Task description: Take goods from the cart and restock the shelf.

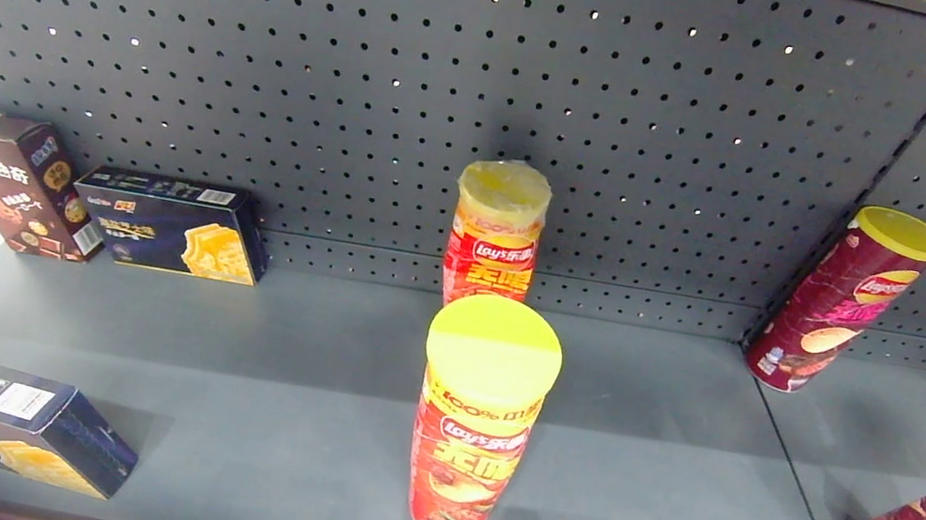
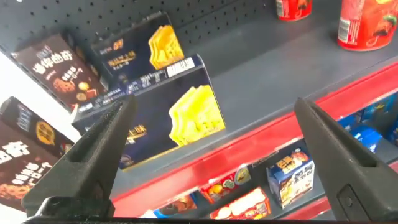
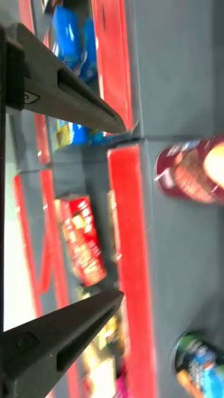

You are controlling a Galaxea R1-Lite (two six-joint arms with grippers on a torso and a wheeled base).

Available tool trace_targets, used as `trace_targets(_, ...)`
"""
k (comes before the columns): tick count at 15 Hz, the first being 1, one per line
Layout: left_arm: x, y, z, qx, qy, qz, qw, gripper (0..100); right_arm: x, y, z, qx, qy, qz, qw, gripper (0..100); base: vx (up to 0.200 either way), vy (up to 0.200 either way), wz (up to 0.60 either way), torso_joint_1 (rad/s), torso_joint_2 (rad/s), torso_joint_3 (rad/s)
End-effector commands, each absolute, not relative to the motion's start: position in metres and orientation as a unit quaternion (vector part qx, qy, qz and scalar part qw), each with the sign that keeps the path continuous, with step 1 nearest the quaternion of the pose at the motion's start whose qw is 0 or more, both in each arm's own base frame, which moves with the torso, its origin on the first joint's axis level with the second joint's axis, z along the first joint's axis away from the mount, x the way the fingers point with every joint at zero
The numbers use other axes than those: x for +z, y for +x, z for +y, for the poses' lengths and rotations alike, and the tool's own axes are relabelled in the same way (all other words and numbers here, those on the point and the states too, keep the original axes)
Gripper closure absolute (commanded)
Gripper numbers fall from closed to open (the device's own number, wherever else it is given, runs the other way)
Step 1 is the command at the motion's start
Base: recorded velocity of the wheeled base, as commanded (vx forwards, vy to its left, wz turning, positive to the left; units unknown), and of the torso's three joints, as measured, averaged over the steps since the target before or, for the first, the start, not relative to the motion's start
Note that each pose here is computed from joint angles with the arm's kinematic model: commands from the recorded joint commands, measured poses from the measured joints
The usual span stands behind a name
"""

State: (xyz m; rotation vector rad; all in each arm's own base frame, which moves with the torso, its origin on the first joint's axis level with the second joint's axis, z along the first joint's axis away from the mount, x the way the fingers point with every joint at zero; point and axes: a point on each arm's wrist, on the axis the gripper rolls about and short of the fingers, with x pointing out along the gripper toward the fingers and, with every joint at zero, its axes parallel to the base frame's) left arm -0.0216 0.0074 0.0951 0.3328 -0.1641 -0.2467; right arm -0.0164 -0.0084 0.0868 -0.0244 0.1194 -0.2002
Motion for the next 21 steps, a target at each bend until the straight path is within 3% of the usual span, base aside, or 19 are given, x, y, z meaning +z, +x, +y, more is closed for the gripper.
trace_targets(1, 0.088, -0.022, 0.009, -0.114, 0.164, -0.083, 0.976, 0, 0.084, -0.024, -0.006, -0.115, 0.002, 0.015, 0.993, 0, 0.000, 0.000, 0.00, 0.000, 0.00, 0.000)
trace_targets(3, 0.086, -0.022, 0.008, -0.119, 0.165, -0.073, 0.976, 0, 0.077, -0.023, 0.001, 0.015, 0.003, -0.005, 1.000, 0, 0.000, 0.000, 0.00, 0.000, 0.00, 0.000)
trace_targets(9, 0.082, -0.022, 0.008, -0.138, 0.150, -0.053, 0.978, 0, 0.076, -0.023, 0.001, 0.015, -0.004, 0.001, 1.000, 0, 0.000, 0.000, 0.00, 0.000, 0.00, 0.000)
trace_targets(11, 0.081, -0.022, 0.009, -0.097, 0.141, -0.040, 0.984, 0, 0.076, -0.023, 0.001, 0.015, -0.004, 0.001, 1.000, 0, 0.000, 0.000, 0.00, 0.000, 0.00, 0.000)
trace_targets(13, 0.083, -0.015, 0.006, -0.062, 0.152, 0.021, 0.986, 0, 0.076, -0.023, 0.001, 0.015, -0.004, 0.001, 1.000, 0, 0.000, 0.000, 0.00, 0.000, 0.00, 0.000)
trace_targets(14, 0.083, -0.012, 0.004, -0.009, 0.149, 0.049, 0.988, 0, 0.076, -0.023, 0.001, 0.015, -0.004, 0.001, 1.000, 0, 0.000, 0.000, 0.00, 0.000, 0.00, 0.000)
trace_targets(16, 0.084, -0.011, 0.003, 0.033, 0.131, 0.071, 0.988, 0, 0.076, -0.023, 0.001, 0.015, -0.004, 0.001, 1.000, 0, 0.000, 0.000, 0.00, 0.000, 0.00, 0.000)
trace_targets(18, 0.081, -0.023, 0.002, 0.051, 0.120, 0.000, 0.992, 0, 0.076, -0.023, 0.001, 0.015, -0.004, 0.001, 1.000, 0, 0.000, 0.000, 0.00, 0.000, 0.00, 0.000)
trace_targets(21, 0.083, -0.023, 0.004, 0.093, 0.113, -0.028, 0.989, 0, 0.076, -0.023, 0.001, 0.015, -0.004, 0.001, 1.000, 0, 0.000, 0.000, 0.00, 0.000, 0.00, 0.000)
